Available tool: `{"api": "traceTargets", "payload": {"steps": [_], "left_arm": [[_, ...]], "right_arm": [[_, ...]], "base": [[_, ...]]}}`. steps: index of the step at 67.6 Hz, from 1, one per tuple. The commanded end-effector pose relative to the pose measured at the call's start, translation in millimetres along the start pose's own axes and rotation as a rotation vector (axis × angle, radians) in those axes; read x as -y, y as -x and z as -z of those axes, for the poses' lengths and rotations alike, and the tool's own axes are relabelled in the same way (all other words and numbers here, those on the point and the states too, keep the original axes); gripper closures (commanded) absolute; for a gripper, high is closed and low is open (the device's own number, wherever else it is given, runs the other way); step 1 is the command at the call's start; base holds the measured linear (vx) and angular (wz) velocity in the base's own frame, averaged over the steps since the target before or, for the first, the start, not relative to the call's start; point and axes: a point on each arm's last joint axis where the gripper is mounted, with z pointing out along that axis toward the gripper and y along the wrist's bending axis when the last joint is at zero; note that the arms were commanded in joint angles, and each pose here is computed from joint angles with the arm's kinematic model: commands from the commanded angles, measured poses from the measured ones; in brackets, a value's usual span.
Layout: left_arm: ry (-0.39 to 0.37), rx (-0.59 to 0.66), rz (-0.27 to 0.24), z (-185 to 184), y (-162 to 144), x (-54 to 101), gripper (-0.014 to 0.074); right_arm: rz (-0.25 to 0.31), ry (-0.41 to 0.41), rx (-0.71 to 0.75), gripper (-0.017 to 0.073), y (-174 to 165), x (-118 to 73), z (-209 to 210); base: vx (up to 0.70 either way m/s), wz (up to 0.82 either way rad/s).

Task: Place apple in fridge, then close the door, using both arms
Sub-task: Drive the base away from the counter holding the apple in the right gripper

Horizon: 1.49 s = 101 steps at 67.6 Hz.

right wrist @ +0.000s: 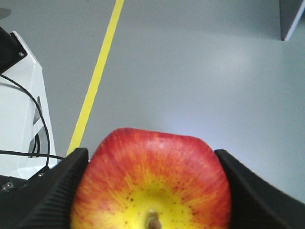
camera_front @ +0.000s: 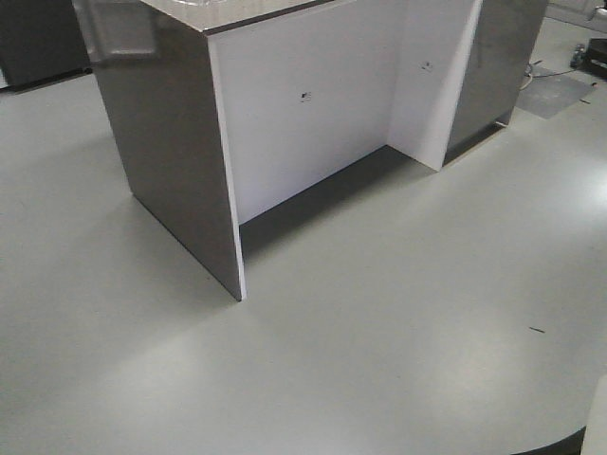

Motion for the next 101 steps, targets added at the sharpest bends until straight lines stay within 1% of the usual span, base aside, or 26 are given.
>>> {"api": "traceTargets", "payload": {"steps": [1,101], "left_arm": [[-0.005,0.074,0.006,0.9,3.1,0.2,0.0600],[-0.005,0.074,0.006,0.9,3.1,0.2,0.0600]], "right_arm": [[0.003,0.008,0.087,0.0347,11.1,-2.0,5.9],[0.003,0.009,0.066,0.0347,9.2,-2.2,5.8]], "base": [[0.05,0.35],[0.08,0.36]]}}
